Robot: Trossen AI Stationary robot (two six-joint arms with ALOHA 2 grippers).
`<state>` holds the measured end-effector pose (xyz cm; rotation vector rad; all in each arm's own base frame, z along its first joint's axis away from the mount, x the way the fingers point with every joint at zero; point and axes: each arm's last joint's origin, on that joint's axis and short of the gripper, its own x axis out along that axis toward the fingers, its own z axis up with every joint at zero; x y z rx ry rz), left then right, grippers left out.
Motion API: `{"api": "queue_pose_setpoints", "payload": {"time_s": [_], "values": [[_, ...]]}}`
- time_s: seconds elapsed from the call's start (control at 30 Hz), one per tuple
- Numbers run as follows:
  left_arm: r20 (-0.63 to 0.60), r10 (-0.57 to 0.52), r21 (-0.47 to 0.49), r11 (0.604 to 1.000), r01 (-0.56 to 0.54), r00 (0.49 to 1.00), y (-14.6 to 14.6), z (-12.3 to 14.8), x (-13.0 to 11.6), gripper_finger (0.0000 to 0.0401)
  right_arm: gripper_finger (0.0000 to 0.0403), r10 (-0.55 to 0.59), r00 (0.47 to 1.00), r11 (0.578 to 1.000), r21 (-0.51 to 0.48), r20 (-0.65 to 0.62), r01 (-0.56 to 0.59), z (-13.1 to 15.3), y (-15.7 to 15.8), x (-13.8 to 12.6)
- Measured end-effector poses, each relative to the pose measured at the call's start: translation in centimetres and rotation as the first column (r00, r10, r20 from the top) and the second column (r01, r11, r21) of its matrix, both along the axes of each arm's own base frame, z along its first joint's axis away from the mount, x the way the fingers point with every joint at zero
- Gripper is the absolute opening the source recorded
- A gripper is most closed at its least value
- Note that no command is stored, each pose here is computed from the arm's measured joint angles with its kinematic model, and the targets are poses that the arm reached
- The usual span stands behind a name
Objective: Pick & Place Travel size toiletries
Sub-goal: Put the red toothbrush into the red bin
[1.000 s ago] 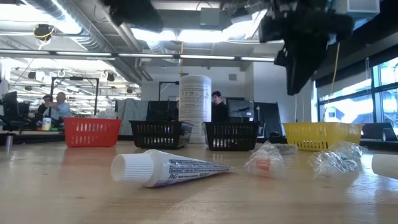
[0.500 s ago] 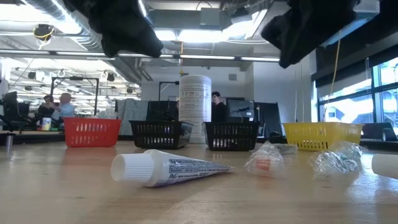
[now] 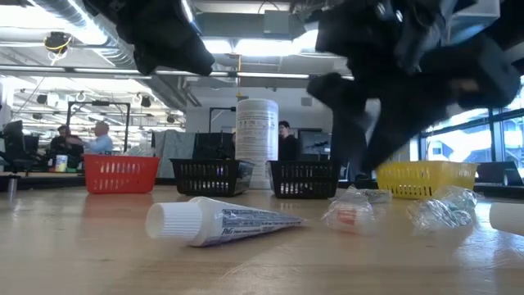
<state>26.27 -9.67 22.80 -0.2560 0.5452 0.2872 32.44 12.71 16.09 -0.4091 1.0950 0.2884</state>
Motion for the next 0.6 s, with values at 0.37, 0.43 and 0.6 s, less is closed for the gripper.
{"api": "queue_pose_setpoints", "payload": {"time_s": [0.37,0.43,0.6], "values": [[0.001,0.001,-0.001,1.0,-0.001,1.0,0.0,0.0,0.0,0.0086,0.0222,0.032,0.999,0.999,-0.019,-0.041,-0.033,-3.3,-0.1,1.2],[0.001,0.001,-0.001,1.0,-0.001,1.0,0.0,0.0,0.0,0.0086,0.0205,0.037,0.998,0.999,0.012,-0.054,-0.036,-3.3,-0.3,1.3],[0.001,0.001,-0.001,1.0,-0.001,1.0,0.0,0.0,0.0,0.0086,0.0136,0.042,0.996,0.996,0.077,-0.078,-0.036,-3.4,-0.9,1.5]]}}
